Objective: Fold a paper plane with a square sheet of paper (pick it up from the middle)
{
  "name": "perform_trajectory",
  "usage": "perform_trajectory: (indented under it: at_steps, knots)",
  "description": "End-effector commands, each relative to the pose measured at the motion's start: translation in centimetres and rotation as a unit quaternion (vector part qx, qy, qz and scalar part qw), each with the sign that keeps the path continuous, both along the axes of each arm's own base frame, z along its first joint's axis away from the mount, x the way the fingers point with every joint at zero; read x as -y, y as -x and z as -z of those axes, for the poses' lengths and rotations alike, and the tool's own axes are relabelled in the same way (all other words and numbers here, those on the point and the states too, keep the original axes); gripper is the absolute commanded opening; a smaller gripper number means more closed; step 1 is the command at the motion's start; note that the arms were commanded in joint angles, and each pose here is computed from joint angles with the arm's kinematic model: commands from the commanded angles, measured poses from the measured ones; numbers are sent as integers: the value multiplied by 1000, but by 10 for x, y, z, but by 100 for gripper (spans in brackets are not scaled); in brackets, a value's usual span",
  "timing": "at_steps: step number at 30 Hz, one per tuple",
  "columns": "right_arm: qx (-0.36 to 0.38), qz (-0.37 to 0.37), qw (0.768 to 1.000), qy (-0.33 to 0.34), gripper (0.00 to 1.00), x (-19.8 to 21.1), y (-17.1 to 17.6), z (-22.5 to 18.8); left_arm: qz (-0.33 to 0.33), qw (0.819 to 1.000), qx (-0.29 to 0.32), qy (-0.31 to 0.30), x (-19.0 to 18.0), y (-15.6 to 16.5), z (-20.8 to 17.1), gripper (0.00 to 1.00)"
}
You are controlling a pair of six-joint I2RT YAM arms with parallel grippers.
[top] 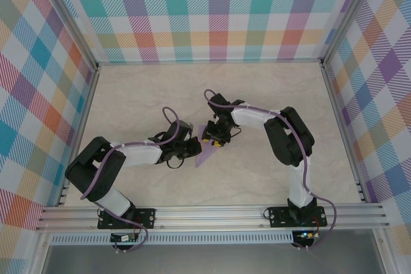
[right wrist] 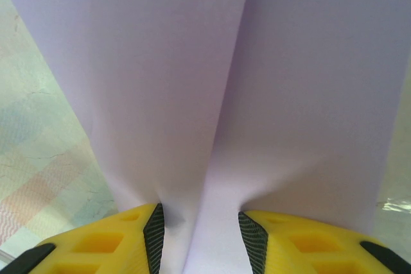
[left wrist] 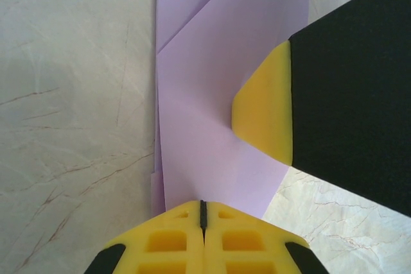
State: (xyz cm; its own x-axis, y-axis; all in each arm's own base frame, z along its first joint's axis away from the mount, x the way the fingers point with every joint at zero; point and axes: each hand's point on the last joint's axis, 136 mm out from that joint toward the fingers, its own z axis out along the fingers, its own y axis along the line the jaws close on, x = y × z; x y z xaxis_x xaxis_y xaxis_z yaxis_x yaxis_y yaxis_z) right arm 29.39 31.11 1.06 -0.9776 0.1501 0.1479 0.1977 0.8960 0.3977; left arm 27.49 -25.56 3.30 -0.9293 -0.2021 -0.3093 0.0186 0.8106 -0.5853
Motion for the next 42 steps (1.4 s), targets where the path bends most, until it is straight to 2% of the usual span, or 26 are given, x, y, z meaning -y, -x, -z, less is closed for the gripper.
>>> perform_trajectory:
  at_steps: [1, 31, 36, 42]
  knots:
    - [-63, -8, 984, 168, 43, 67, 38, 79, -8, 1000, -4, -9, -8, -2, 5, 4]
    - [-69, -18, 982, 175, 42, 66, 42, 82, -12, 998, -36, -44, -17, 4, 28, 4]
    - [-42, -19, 989, 142, 42, 53, 30, 54, 1, 998, -42, -51, -16, 7, 31, 2]
    - [46, -27, 998, 42, 44, 19, -2, -18, 17, 996, -57, -61, -16, 12, 38, 1]
